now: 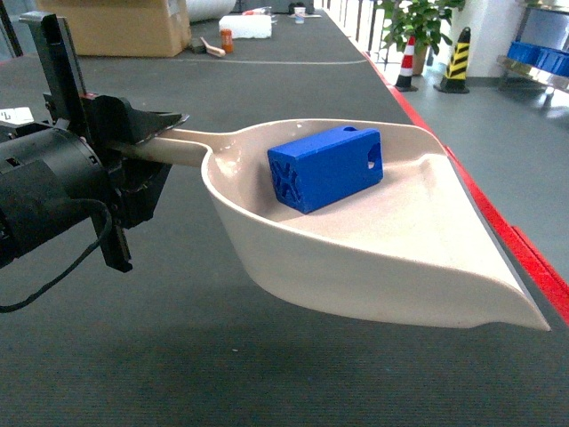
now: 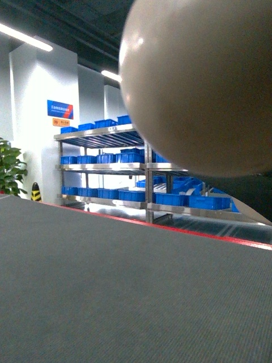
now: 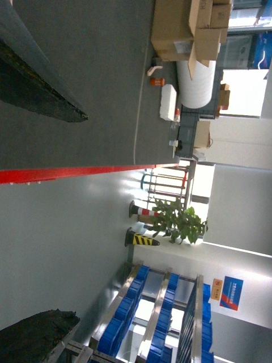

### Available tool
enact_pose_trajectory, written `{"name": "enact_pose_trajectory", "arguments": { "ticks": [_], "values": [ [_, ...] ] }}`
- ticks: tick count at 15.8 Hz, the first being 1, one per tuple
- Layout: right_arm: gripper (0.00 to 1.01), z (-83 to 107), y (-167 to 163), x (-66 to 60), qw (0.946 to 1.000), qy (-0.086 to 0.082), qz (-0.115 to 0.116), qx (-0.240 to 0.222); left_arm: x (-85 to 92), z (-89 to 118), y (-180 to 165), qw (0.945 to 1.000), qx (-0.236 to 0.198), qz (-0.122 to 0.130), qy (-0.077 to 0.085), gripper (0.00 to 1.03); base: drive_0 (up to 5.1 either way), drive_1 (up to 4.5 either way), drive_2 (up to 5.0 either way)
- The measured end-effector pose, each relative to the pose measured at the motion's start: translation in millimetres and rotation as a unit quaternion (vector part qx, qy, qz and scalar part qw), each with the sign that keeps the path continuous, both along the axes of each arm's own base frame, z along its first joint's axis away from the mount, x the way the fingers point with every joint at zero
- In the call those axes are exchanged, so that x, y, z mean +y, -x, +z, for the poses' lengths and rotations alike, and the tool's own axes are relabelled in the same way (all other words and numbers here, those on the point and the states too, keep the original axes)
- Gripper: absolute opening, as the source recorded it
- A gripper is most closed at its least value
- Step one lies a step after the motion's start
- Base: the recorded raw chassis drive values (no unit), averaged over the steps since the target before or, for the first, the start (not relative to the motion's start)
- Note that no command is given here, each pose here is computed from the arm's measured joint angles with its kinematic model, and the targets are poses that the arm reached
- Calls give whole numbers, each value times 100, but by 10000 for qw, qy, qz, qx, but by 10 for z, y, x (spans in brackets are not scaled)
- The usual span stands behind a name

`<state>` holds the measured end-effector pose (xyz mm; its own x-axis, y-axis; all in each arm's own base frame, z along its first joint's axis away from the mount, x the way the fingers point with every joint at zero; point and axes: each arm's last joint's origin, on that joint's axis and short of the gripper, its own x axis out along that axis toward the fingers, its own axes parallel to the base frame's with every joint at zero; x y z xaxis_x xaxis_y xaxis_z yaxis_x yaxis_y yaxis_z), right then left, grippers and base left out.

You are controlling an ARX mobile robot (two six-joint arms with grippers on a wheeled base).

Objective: Place part in tray to right shelf

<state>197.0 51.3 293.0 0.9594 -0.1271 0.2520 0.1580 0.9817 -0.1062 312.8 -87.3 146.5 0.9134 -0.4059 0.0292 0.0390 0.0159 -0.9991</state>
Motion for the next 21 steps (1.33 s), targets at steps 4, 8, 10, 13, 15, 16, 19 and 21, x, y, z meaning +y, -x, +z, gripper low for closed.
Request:
{"name": "enact_pose_trajectory", "arguments": {
  "ticks": [4,8,10,13,15,16,19,21],
  "values": [
    [98,4,2,-2,10000,-5,-4,-14,0,9,-1,10000,-36,2,12,14,508,-236,-236],
    [98,0,0,-1,10000,-1,-4,0,-1,2,-2,10000,-1,2,2,14,503,-238,-238],
    [98,-1,-1,-2,10000,-2,-17,5,-1,7,-3,10000,-26,-4,7,14,494,-247,-247],
    [98,0,0,-1,10000,0,-4,2,0,4,-3,10000,-15,11,4,14,499,-242,-242],
    [98,1,0,-1,10000,-3,-9,-3,-2,9,-2,10000,-32,-8,12,14,505,-236,-236],
    [98,1,0,0,10000,-2,-4,-3,-2,5,-3,10000,-13,-8,3,14,499,-241,-241],
    [98,1,0,-1,10000,-3,-7,-3,-1,5,-3,10000,-14,-4,6,14,492,-249,-249],
    [98,1,0,-1,10000,-2,-4,-5,-2,5,-3,10000,-17,-6,4,14,491,-250,-250]
  ]
}}
